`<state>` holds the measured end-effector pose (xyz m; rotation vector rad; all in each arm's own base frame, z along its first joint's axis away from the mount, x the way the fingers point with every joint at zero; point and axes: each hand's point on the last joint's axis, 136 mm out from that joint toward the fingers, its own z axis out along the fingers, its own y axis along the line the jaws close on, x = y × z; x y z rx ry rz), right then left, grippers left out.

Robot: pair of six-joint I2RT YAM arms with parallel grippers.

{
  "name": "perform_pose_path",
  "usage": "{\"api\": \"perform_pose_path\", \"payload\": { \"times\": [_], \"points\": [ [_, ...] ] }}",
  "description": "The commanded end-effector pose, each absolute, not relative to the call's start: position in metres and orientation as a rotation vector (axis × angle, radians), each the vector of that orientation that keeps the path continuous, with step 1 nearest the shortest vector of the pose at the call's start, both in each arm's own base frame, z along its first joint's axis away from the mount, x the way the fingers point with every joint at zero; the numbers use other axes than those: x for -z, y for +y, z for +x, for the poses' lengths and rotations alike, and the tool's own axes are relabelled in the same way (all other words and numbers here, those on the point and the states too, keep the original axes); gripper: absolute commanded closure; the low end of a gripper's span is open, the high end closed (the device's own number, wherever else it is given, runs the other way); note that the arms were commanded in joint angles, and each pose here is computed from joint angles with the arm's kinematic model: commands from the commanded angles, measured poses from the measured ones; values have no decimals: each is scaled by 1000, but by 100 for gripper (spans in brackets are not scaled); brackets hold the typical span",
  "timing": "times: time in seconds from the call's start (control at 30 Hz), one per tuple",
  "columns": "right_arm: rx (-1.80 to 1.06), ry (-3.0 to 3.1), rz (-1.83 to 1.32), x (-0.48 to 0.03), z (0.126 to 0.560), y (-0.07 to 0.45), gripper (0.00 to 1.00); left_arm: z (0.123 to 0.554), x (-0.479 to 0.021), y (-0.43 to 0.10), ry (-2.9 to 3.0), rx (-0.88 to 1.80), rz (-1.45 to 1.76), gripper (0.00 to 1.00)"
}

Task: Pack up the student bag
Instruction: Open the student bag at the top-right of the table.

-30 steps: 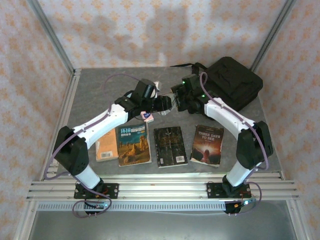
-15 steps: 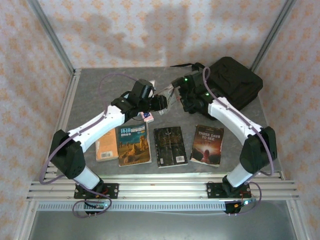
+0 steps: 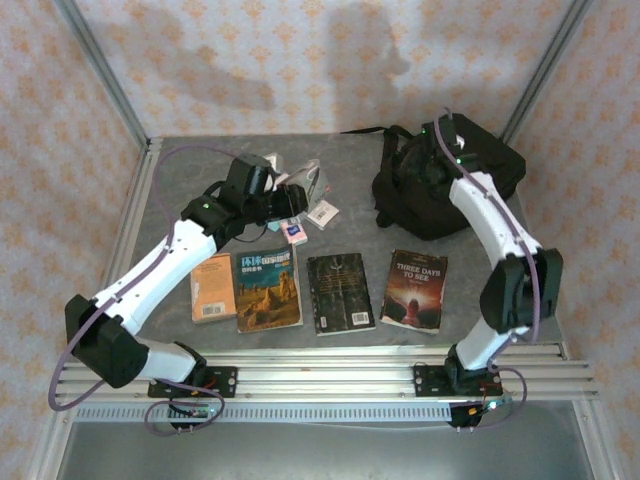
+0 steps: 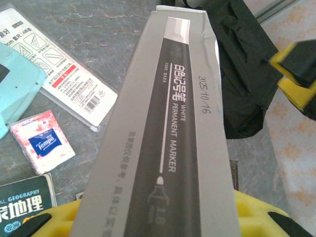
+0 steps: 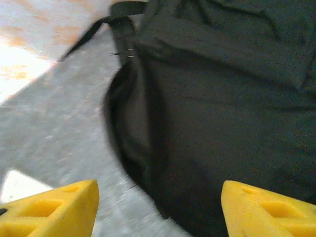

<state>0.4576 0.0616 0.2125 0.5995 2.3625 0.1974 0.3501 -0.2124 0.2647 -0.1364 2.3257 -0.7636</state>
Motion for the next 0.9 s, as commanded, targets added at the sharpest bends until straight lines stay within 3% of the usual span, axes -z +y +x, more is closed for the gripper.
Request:
{"api": "perform_pose_path", "payload": {
  "times": [0.0,0.17,0.5,0.73,0.8,0.87],
  "points": [
    [-146,2579,272,-174,461,73,34,342,-264,-210,2327,766,-79,62],
    [-354,2647,124,-157,469,95,35,342,-262,-215,2332,824,-62,62],
    [-389,2696,227,-124,481,85,46,347,-257,-214,2335,836,-74,62],
    [-448,2715,264,-110,491,89,48,349,-252,-215,2349,840,-78,61],
    [-470,2723,268,-106,492,93,58,350,-250,-215,2354,838,-77,62],
    [-463,2709,281,-110,495,91,79,350,-248,-215,2360,840,-82,62]
  ]
}}
